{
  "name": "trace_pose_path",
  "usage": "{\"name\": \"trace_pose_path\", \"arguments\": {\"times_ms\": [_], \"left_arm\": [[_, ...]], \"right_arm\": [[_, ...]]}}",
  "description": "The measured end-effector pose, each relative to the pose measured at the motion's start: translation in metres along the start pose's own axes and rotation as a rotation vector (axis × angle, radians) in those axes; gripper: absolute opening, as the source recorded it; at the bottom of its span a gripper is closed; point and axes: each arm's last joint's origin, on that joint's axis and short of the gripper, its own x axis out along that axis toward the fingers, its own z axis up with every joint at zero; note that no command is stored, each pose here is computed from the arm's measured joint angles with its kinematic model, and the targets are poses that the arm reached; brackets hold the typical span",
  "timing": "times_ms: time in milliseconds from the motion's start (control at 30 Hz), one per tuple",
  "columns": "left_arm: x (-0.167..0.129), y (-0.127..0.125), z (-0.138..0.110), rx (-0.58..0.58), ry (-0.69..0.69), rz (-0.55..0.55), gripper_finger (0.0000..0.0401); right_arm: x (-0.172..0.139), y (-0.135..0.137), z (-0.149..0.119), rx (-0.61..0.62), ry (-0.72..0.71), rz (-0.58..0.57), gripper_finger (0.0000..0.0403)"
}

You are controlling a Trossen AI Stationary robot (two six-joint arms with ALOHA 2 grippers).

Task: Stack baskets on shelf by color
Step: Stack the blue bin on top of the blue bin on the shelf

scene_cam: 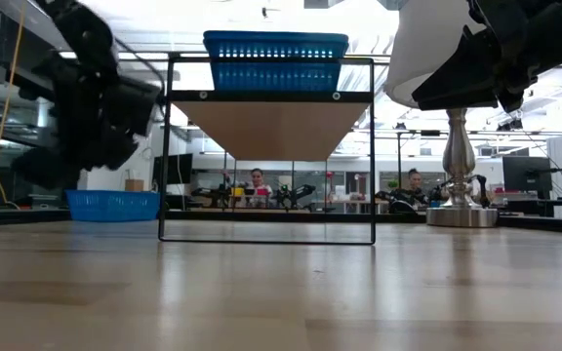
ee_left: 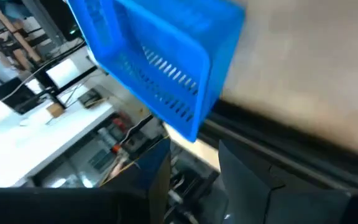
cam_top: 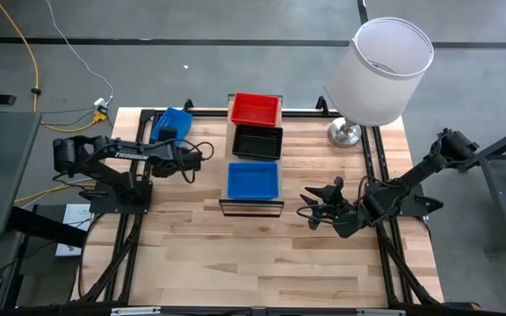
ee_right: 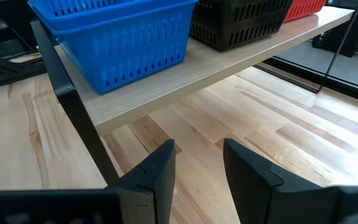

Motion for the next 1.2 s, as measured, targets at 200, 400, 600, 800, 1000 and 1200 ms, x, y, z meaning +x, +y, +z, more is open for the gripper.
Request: {"name": "trace_pose_path", "arguments": {"times_ms": [200, 400, 600, 800, 1000, 1200], "left_arm": [[0.019, -0.005, -0.002, 0.024, 0.044, 0.022, 0.0128], [0.03, -0.002, 0.008, -0.037, -0.024, 0.046, 0.0127], [0.036, 0.006, 0.015, -0.026, -0.081, 0.058, 0.0127], [0.044, 0.015, 0.018, -0.048, -0.127, 0.041, 0.0127], [0.047, 0.015, 0.019, -0.062, -0.194, -0.033, 0.0113], [0.044, 0.01, 0.018, -0.038, -0.219, -0.08, 0.0015]], "right_arm": [[0.0, 0.0, 0.0, 0.0, 0.0, 0.0, 0.0122], [0.0, 0.0, 0.0, 0.0, -0.001, -0.001, 0.0122], [0.0, 0.0, 0.0, -0.004, -0.004, -0.004, 0.0122], [0.0, -0.001, 0.0, -0.02, -0.015, -0.019, 0.0122], [0.001, -0.002, 0.001, -0.044, -0.019, -0.031, 0.0122], [0.01, -0.007, 0.004, -0.027, -0.013, -0.067, 0.0122]]}}
